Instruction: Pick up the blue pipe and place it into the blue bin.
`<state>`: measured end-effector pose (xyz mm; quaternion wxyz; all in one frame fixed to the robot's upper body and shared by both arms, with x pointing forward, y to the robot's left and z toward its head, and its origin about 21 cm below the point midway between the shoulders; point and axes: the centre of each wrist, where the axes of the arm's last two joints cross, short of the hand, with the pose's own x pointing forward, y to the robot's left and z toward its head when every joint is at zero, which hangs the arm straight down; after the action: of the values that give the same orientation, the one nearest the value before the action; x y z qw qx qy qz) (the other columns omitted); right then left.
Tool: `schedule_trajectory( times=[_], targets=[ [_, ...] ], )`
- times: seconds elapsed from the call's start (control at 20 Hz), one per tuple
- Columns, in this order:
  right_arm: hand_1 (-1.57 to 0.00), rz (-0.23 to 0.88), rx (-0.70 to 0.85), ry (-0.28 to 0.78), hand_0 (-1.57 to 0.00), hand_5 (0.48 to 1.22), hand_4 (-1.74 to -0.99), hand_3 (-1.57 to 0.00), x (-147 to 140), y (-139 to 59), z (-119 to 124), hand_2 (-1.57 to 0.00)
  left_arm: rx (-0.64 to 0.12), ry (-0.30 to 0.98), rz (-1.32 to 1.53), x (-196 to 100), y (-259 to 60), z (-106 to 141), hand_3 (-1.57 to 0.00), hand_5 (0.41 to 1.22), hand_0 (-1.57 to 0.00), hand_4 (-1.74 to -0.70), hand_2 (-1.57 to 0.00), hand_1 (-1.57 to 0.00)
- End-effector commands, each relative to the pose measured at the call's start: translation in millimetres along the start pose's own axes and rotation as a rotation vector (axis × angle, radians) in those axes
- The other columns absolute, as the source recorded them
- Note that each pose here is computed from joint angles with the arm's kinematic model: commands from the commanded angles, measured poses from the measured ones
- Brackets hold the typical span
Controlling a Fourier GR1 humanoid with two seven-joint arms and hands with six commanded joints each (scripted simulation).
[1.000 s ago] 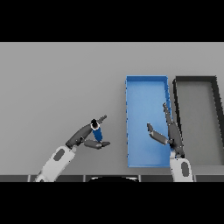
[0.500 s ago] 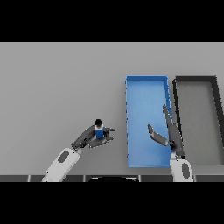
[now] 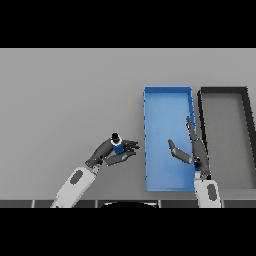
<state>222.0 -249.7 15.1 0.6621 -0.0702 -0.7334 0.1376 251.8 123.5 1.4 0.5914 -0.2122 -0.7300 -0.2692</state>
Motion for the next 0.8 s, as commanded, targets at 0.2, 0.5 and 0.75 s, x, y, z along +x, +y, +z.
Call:
schedule_trajectory(
  times=[0.2, 0.5, 0.75],
  targets=[
    [0.0, 0.028, 0.0, -0.013, 0.0, 0.643, -1.184, 0.0, -2.1, 1.5, 0.7, 0.0, -0.061, -0.069, -0.009, 29.4, -1.6, -10.5, -1.56, 1.215, -1.55, -1.47, -1.56, -1.56],
    [0.0, 0.044, -0.005, -0.012, 0.0, 0.643, -1.151, 0.0, -4.8, -3.6, 2.7, 0.0, -0.096, -0.056, -0.028, 47.2, -5.2, -17.2, -1.57, 1.22, -1.57, -1.47, -1.57, -1.57],
    [0.0, 0.083, -0.049, -0.019, 0.0, 0.643, -1.166, 0.0, 3.9, -1.7, 18.1, 0.0, -0.105, -0.051, -0.029, 45.1, -7.4, -19.1, -1.57, 1.22, -1.57, -1.47, -1.57, -1.57]
  ],
)
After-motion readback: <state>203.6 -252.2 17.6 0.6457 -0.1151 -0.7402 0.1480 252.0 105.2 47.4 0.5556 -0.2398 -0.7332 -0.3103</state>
